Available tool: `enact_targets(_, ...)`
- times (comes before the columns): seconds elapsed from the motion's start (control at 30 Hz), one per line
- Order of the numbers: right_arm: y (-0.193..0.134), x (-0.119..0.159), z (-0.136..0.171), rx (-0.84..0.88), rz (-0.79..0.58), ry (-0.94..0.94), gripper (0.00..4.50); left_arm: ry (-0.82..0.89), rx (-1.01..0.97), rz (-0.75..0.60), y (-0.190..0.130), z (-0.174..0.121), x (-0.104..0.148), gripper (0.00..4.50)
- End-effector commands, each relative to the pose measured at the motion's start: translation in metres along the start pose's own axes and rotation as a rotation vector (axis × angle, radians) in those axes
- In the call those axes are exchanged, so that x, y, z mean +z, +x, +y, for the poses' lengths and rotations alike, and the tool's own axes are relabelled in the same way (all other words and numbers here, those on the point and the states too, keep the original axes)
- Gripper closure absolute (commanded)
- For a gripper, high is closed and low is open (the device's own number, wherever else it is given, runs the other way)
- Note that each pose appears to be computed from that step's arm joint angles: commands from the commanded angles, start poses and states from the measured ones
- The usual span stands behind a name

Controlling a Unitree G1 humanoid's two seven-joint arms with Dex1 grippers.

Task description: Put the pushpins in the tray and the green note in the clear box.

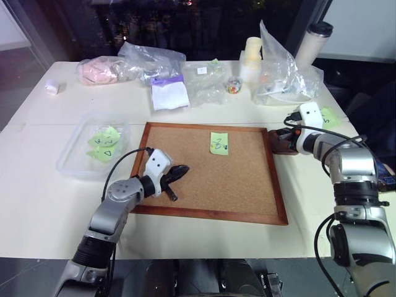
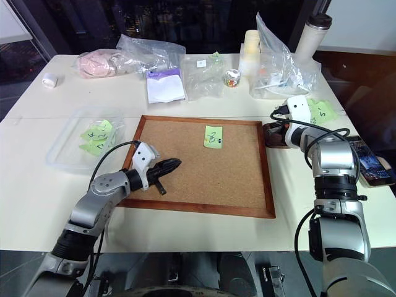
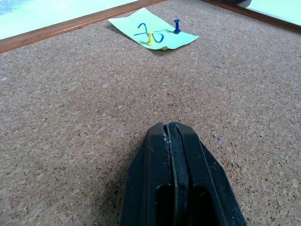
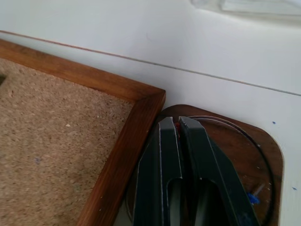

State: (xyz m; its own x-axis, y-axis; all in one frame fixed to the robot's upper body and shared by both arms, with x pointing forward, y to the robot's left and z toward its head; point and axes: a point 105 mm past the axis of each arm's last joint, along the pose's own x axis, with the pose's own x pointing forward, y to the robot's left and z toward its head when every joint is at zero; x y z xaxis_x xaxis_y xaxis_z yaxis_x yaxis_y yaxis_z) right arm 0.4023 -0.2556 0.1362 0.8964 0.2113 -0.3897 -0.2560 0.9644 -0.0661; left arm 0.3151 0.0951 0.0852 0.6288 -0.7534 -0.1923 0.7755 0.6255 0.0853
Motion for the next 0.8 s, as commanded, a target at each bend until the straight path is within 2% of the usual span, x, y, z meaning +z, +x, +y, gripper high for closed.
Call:
enact_targets(0.03, -0.004, 0.012, -0.01, -0.026, -0.047, -0.005, 4.19, -0.02, -0.018, 0.028, 0.003, -0.005, -0.007, 4.5)
enact_targets(0.1, -0.005, 0.012, -0.013, -0.03, -0.047, -0.003, 3.56, -0.015, -0.017, 0.029, 0.002, -0.005, -0.007, 4.5)
enact_targets(0.23, -0.006, 0.016, -0.015, -0.032, -0.056, -0.011, 1.57, -0.01, -0.016, 0.033, 0.001, -0.006, -0.008, 4.5)
enact_targets(0.27, -0.006, 0.017, -0.015, -0.031, -0.058, -0.013, 0.96, -0.01, -0.016, 0.033, 0.001, -0.006, -0.009, 4.5)
enact_targets(0.3, -0.007, 0.019, -0.014, -0.026, -0.066, -0.011, 0.56, -0.011, -0.016, 0.033, 0.001, -0.006, -0.009, 4.5)
enact_targets(0.5, -0.012, 0.038, 0.01, 0.061, -0.112, -0.038, 0.56, -0.011, -0.015, 0.033, 0.001, -0.005, -0.009, 4.5)
enact_targets(0.7, -0.014, 0.046, 0.086, 0.304, -0.147, -0.12, 0.56, -0.011, -0.012, 0.03, 0.001, -0.004, -0.008, 4.5)
enact_targets(0.73, -0.013, 0.044, 0.093, 0.322, -0.142, -0.125, 0.76, -0.009, -0.012, 0.031, 0.001, -0.003, -0.007, 4.5)
enact_targets(0.8, -0.01, 0.037, 0.103, 0.339, -0.12, -0.149, 1.45, -0.006, -0.013, 0.032, 0.001, -0.003, -0.007, 4.5)
